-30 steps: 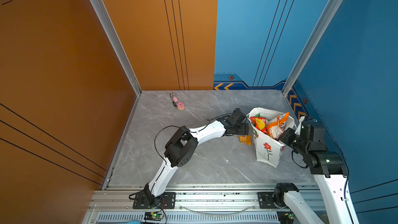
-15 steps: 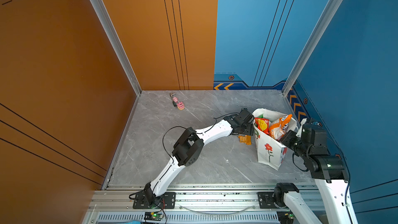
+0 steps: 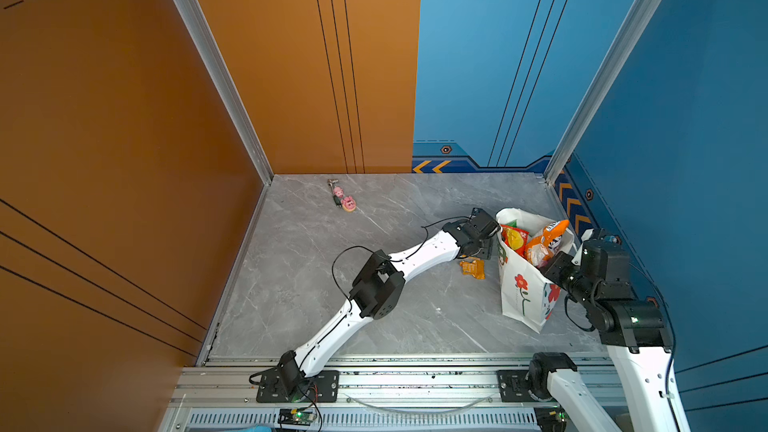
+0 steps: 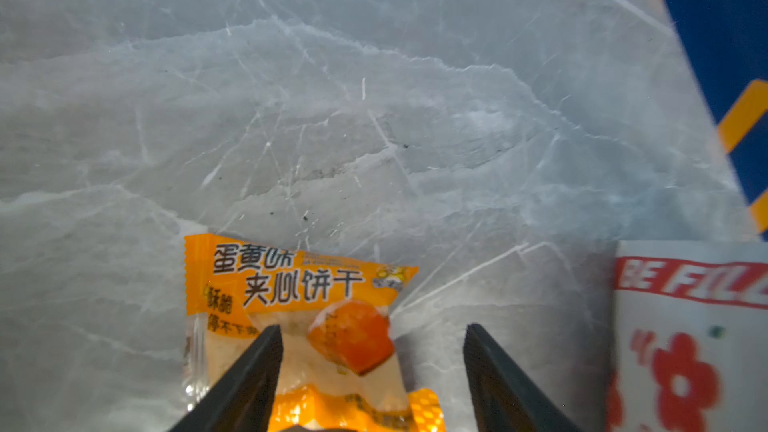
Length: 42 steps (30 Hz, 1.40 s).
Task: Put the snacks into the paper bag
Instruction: 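Move the left gripper down over the orange biscuit packet, then grasp the orange biscuit packet with the left gripper and lift it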
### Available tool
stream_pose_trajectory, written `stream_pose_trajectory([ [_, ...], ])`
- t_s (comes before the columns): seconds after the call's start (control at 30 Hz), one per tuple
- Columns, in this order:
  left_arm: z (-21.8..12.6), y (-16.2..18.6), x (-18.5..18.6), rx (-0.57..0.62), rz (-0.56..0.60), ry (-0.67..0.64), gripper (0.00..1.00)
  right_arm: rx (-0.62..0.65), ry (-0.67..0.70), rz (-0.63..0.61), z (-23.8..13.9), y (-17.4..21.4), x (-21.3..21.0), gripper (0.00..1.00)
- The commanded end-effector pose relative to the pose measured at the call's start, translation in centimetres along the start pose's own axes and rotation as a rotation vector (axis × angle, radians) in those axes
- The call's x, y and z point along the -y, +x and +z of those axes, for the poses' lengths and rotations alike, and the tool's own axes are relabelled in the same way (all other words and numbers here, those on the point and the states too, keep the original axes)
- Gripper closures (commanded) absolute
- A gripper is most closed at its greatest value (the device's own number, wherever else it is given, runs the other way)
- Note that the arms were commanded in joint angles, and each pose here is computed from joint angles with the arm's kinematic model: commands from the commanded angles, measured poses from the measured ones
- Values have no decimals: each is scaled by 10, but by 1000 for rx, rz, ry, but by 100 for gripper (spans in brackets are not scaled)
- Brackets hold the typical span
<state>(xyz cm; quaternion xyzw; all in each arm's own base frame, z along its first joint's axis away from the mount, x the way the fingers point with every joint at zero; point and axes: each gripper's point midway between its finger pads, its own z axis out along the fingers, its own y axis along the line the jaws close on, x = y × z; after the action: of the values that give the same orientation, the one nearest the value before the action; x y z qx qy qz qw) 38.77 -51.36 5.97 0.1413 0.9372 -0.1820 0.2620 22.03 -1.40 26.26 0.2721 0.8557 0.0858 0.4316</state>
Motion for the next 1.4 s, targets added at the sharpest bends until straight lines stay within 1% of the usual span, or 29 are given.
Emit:
stream_pose_trajectory([
  [0.0, 16, 29, -20, -73, 42, -102, 35, 158, -78, -6, -17, -37, -19, 100],
  [0.2, 22, 42, -40, -102, 44, -175, 56, 155, -86, -2, -16, -37, -21, 100],
  [0.4, 21, 46, -61, -125, 3, -208, 78, 151, -92, -1, -16, -37, -22, 100],
  [0.53, 16, 42, -65, -110, 16, -222, 84, 152, -90, 1, -16, -36, -21, 100],
  [0.7, 13, 41, -76, -106, -26, -218, 94, 150, -91, 0, -15, -36, -22, 100],
  [0.97, 1, 36, -94, -61, -99, -190, 100, 149, -86, -1, -14, -35, -21, 100],
  [1.07, -2, 36, -102, -50, -131, -185, 100, 149, -88, 0, -14, -35, -21, 100],
  [1.37, -13, 40, -116, -25, -170, -173, 100, 147, -93, 1, -13, -35, -22, 100],
])
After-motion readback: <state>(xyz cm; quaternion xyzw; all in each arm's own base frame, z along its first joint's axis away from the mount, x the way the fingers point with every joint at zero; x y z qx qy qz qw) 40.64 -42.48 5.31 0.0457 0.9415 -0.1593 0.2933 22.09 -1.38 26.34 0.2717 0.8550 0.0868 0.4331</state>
